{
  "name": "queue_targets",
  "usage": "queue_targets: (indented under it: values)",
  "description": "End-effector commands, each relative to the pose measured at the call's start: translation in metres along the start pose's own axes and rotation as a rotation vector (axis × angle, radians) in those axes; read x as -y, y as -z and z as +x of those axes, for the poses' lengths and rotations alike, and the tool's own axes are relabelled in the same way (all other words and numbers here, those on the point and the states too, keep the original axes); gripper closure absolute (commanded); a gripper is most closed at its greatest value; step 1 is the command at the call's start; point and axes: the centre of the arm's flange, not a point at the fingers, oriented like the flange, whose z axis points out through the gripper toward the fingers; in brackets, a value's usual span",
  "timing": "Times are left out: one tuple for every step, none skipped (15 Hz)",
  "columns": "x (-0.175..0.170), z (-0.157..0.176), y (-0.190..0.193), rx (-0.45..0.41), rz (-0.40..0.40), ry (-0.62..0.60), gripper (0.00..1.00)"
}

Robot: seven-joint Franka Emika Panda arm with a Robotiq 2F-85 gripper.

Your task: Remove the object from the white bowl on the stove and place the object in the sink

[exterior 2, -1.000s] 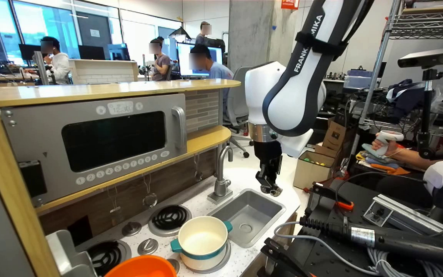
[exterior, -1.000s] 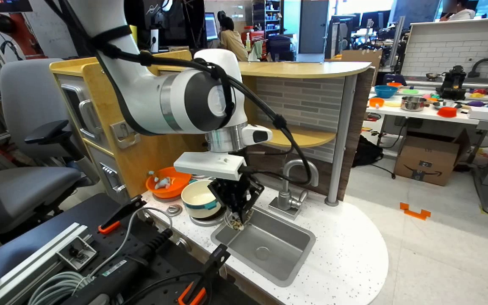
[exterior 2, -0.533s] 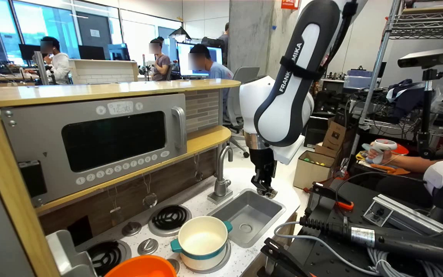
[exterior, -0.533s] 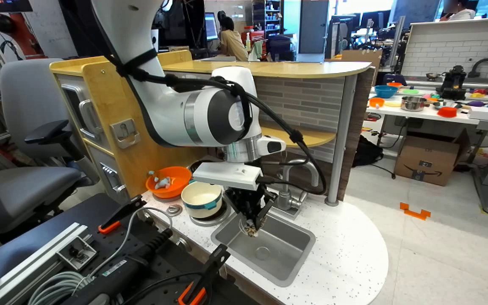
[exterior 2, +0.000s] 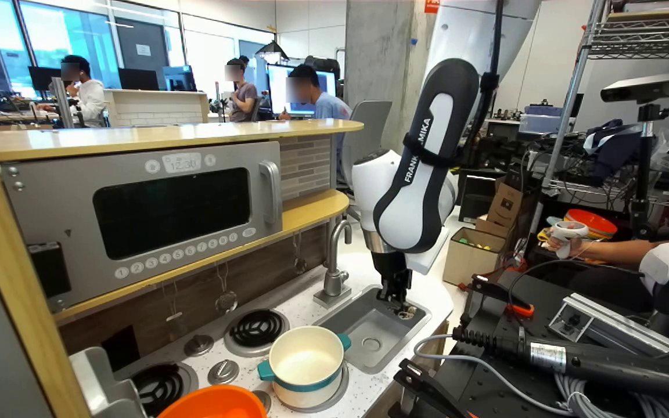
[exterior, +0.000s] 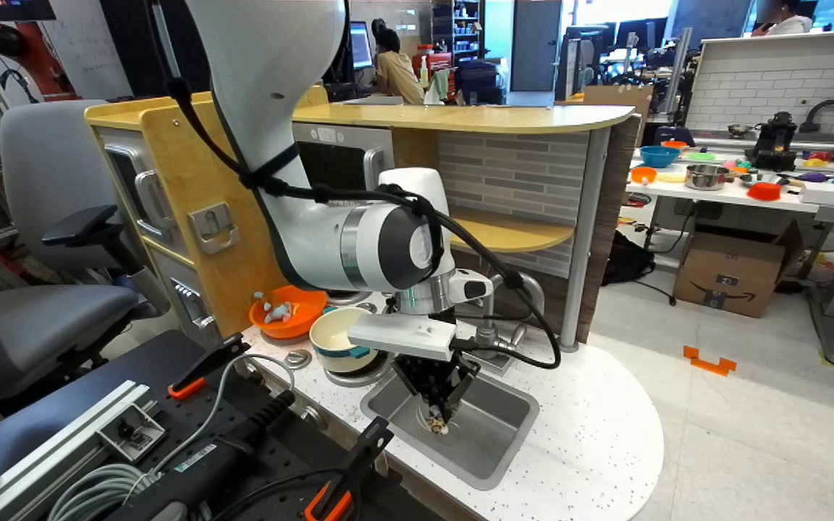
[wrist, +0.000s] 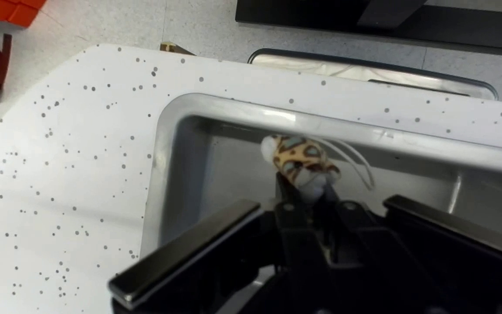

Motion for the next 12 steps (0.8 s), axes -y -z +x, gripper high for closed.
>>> queue_targets:
  values:
    - [0.002,0.020,-0.020,0.018,-0.030,0.031,0.97]
    - [0.004,0.022,-0.025,0.022,-0.034,0.038,0.97]
    - [0.005,0.025,-0.028,0.026,-0.040,0.047,0.97]
    - [0.007,0.027,-0.032,0.026,-0.052,0.051,0.97]
    - [0.009,0.029,-0.036,0.031,-0.059,0.059,0.97]
    - [0.010,0.031,-0.039,0.034,-0.068,0.066,0.97]
    - [0.012,0.033,-0.042,0.039,-0.072,0.071,0.62]
    - [0.014,0.036,-0.044,0.041,-0.078,0.077,0.61]
    - [0.016,0.037,-0.046,0.044,-0.083,0.082,0.54]
    - [0.018,0.040,-0.048,0.045,-0.092,0.085,0.48]
    - [0.019,0.042,-0.049,0.046,-0.096,0.091,0.39]
    - [0.021,0.044,-0.049,0.044,-0.101,0.097,0.33]
